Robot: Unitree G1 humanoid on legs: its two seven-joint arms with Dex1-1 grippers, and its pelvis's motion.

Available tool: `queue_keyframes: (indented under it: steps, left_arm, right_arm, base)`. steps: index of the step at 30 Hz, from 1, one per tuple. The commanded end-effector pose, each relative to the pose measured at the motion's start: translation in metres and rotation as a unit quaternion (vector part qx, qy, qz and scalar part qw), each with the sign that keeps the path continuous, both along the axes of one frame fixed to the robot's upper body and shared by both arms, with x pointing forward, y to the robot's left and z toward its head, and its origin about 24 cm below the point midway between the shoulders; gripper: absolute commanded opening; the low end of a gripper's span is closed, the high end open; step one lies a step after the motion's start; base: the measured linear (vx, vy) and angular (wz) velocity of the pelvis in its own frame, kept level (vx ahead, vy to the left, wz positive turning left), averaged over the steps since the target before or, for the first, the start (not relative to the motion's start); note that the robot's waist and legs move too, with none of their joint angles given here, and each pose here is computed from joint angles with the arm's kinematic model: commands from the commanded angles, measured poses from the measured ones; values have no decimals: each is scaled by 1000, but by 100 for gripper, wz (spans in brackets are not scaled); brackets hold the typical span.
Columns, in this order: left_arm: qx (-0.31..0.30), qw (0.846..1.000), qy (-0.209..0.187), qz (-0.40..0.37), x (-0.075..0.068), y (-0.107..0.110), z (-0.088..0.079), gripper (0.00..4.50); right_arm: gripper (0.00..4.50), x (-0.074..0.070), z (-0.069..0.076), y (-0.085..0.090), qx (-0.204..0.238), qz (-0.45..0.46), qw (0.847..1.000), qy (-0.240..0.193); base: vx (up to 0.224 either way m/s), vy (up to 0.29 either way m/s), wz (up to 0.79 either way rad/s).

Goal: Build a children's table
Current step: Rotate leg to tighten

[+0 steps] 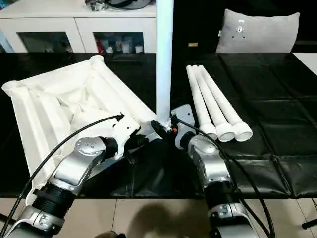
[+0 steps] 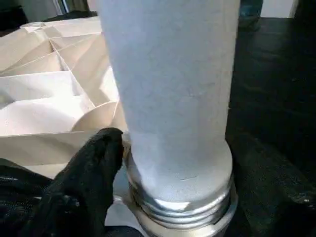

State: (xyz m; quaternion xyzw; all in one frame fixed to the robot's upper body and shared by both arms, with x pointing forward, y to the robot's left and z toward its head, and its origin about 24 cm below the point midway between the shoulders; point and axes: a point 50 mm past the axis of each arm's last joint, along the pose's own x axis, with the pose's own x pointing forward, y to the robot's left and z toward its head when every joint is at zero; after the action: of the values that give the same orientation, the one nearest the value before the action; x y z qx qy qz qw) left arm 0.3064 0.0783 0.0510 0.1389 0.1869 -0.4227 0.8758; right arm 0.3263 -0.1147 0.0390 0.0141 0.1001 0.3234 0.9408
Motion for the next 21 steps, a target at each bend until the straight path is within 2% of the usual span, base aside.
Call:
queue_keyframes:
  steps: [1, 2, 4, 6, 8, 10, 13, 15, 18, 19, 21]
  left_arm:
    - [-31, 998, -43, -45, 1, -16, 20, 0]
    - [-28, 997, -43, -57, 0, -13, 20, 0]
    - [-27, 997, -43, -64, 0, -12, 19, 0]
    - [-11, 993, -36, -112, -3, -1, 16, 0]
    - [-6, 992, -36, -124, -4, 1, 16, 0]
    - [1, 990, -32, -141, -6, 5, 14, 0]
    - [15, 977, -14, -210, -14, 14, 10, 0]
    - [20, 974, -9, -227, -16, 16, 9, 0]
    - [33, 959, 5, -283, -20, 23, 7, 0]
    - [33, 959, 5, -283, -20, 23, 7, 0]
    - [54, 946, 12, -320, -21, 29, 6, 0]
  right_arm:
    - [379, -16, -10, 21, 8, 97, 995, 13]
    - [396, -18, -7, 17, 1, 119, 993, -3]
    - [420, -19, -6, 14, -1, 123, 992, -7]
    - [427, -19, 2, -8, -22, 149, 988, -32]
    - [443, -18, 4, -14, -28, 152, 987, -36]
    - [443, -17, 6, -20, -38, 160, 986, -41]
    - [443, -20, 14, -36, -64, 209, 974, -49]
    - [443, -22, 15, -38, -70, 233, 969, -48]
    - [443, -31, 16, -42, -95, 304, 947, -47]
    - [443, -31, 16, -42, -95, 304, 947, -47]
    - [443, -33, 17, -41, -105, 332, 936, -50]
  base:
    - [0, 0, 0]
    - [0, 0, 0]
    - [0, 0, 0]
    - [0, 0, 0]
    - [0, 0, 0]
    - [0, 0, 0]
    - [0, 0, 0]
    - [0, 0, 0]
    - [0, 0, 0]
    - [0, 0, 0]
    - [0, 0, 0]
